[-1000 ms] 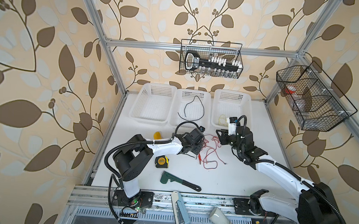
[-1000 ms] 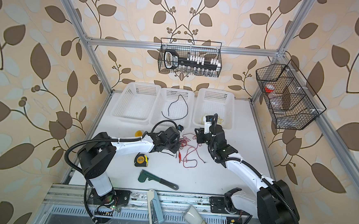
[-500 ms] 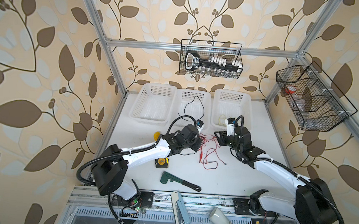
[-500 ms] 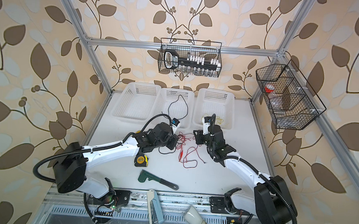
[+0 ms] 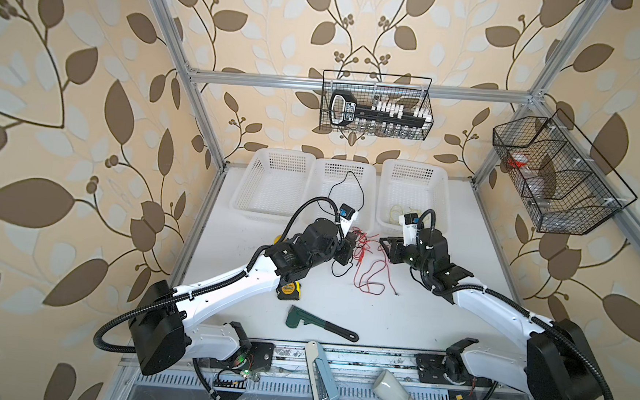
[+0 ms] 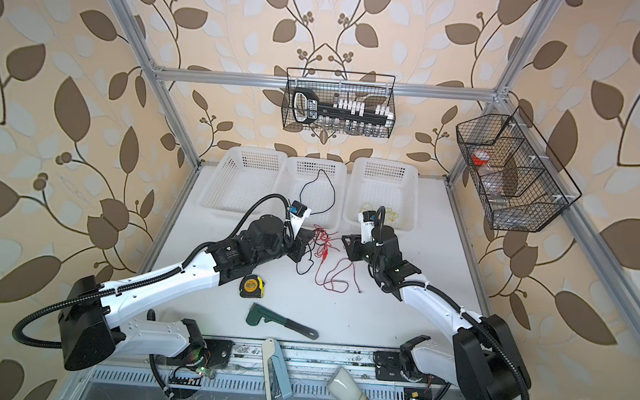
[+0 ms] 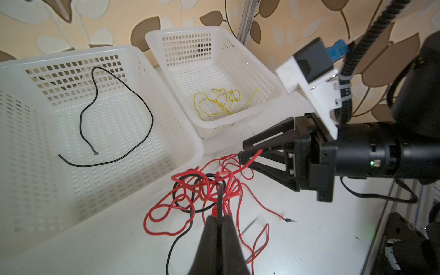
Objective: Untangle the cables
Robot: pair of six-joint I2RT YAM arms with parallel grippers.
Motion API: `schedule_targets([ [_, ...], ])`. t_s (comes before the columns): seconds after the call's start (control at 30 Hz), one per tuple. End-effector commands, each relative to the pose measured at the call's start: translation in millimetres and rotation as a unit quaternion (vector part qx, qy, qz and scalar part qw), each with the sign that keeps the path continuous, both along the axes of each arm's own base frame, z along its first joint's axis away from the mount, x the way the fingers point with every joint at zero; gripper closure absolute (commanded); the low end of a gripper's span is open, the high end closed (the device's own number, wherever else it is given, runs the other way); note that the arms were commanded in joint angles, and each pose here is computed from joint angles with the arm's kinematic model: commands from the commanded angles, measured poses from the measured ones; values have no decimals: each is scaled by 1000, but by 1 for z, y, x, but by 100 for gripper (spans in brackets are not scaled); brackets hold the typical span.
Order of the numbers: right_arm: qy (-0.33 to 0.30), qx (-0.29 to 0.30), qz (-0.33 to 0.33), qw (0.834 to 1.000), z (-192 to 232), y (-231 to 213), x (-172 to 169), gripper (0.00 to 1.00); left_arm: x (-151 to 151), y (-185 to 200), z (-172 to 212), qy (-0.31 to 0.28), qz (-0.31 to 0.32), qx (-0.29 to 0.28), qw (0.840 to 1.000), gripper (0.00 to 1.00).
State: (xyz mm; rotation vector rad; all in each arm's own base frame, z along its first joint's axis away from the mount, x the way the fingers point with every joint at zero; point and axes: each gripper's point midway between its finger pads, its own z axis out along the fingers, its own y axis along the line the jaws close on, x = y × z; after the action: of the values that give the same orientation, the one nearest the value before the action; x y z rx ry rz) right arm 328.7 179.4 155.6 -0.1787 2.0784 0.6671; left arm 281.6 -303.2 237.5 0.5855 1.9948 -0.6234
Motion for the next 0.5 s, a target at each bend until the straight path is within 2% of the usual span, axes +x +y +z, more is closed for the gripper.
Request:
schedule_targets([
  [0.0, -40, 28, 56, 997, 18, 15, -13, 64, 3, -7, 21, -19, -8, -20, 1000, 100],
  [0.23, -75, 22, 132, 988, 30, 52, -35, 64, 4, -10, 23, -19, -11, -20, 1000, 100],
  [0.47, -90, 30, 81, 992, 35, 51, -16, 65, -1, -9, 22, -15, -17, -20, 1000, 100],
])
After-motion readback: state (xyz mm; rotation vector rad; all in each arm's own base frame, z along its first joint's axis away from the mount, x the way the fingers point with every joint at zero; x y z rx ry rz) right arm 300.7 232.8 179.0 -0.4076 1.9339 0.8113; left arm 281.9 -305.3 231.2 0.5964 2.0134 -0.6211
